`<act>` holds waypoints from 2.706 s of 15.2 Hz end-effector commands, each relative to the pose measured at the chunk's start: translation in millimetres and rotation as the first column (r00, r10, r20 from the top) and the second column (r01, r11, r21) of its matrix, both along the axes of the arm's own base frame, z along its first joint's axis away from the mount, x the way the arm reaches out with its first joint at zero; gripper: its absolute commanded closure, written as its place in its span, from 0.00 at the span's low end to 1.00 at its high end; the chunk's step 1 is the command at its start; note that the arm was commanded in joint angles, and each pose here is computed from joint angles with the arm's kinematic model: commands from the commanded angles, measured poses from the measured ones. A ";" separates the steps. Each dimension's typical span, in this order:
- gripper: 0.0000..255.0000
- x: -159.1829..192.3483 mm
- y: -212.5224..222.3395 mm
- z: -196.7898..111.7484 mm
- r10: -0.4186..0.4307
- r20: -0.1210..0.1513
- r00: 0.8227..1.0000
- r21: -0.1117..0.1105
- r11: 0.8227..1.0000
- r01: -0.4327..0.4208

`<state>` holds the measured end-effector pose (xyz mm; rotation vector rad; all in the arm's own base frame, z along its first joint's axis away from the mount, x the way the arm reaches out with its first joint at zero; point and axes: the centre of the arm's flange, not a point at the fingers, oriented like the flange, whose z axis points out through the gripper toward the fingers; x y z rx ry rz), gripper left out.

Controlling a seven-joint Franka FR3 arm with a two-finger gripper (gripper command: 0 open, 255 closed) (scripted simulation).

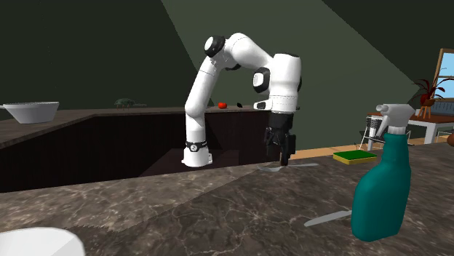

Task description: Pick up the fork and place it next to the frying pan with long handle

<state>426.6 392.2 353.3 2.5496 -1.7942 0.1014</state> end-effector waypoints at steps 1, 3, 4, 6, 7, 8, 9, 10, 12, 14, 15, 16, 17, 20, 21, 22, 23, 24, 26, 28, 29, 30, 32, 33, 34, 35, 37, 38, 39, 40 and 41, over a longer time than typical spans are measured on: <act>0.00 1.6 -0.3 -11.9 -0.003 0.000 1.000 0.000 1.000 0.003; 0.00 2.0 -0.8 -22.5 -0.003 0.000 1.000 0.000 1.000 0.003; 0.00 2.2 -1.0 -25.5 -0.003 0.000 1.000 0.000 1.000 0.003; 0.00 2.2 -1.0 -25.5 -0.003 0.000 1.000 0.000 1.000 0.003; 0.00 2.2 -1.0 -25.5 -0.003 0.000 1.000 0.000 1.000 0.003; 0.00 2.2 -1.0 -25.5 -0.003 0.000 1.000 0.000 1.000 0.003; 0.00 2.2 -1.0 -25.5 -0.003 0.000 1.000 0.000 1.000 0.003; 0.00 2.2 -1.0 -25.5 -0.003 0.000 1.000 0.000 1.000 0.003; 1.00 2.2 -1.0 -25.4 -0.003 0.000 1.000 0.000 1.000 0.003; 1.00 2.1 -1.0 -25.5 -0.003 0.000 1.000 0.000 1.000 0.003; 1.00 2.1 -0.6 -25.5 -0.003 0.000 1.000 0.000 1.000 0.003; 1.00 1.9 -1.0 -25.5 -0.003 0.000 1.000 0.000 1.000 0.003; 1.00 1.9 -0.9 -25.4 -0.003 0.000 1.000 0.000 1.000 0.003; 1.00 2.3 0.0 -25.8 -0.003 0.000 1.000 0.000 1.000 0.003; 1.00 2.2 -1.0 -25.5 -0.003 0.000 1.000 0.000 1.000 0.003; 1.00 2.2 -1.0 -20.2 -0.003 0.000 1.000 0.000 1.000 0.003; 1.00 2.2 -1.0 -14.9 -0.003 0.000 1.000 0.000 1.000 0.003; 1.00 2.2 -1.0 -9.6 -0.003 0.000 1.000 0.000 1.000 0.003; 1.00 2.2 -1.0 0.9 -0.003 0.000 1.000 0.000 1.000 0.003; 1.00 2.2 -1.0 11.5 -0.003 0.000 1.000 0.000 1.000 0.003; 1.00 2.2 -1.0 16.8 -0.003 0.000 1.000 0.000 1.000 0.003; 1.00 2.2 -1.0 22.0 -0.003 0.000 1.000 0.000 1.000 0.003; 1.00 2.2 -1.0 32.6 -0.003 0.000 1.000 0.000 1.000 0.003; 1.00 2.2 -1.0 37.9 -0.003 0.000 1.000 0.000 1.000 0.003; 1.00 2.2 -1.0 43.2 -0.003 0.000 1.000 0.000 1.000 0.003; 1.00 2.2 -1.0 48.4 -0.003 0.000 1.000 0.000 1.000 0.003; 1.00 2.2 -1.0 59.0 -0.003 0.000 1.000 0.000 1.000 0.003; 1.00 2.2 -1.0 64.3 -0.003 0.000 1.000 0.000 1.000 0.003; 1.00 2.2 -1.0 69.6 -0.003 0.000 1.000 0.000 1.000 0.003; 1.00 2.2 -1.0 74.9 -0.003 0.000 1.000 0.000 1.000 0.003; 1.00 2.2 -1.0 80.1 -0.003 0.000 1.000 0.000 1.000 0.003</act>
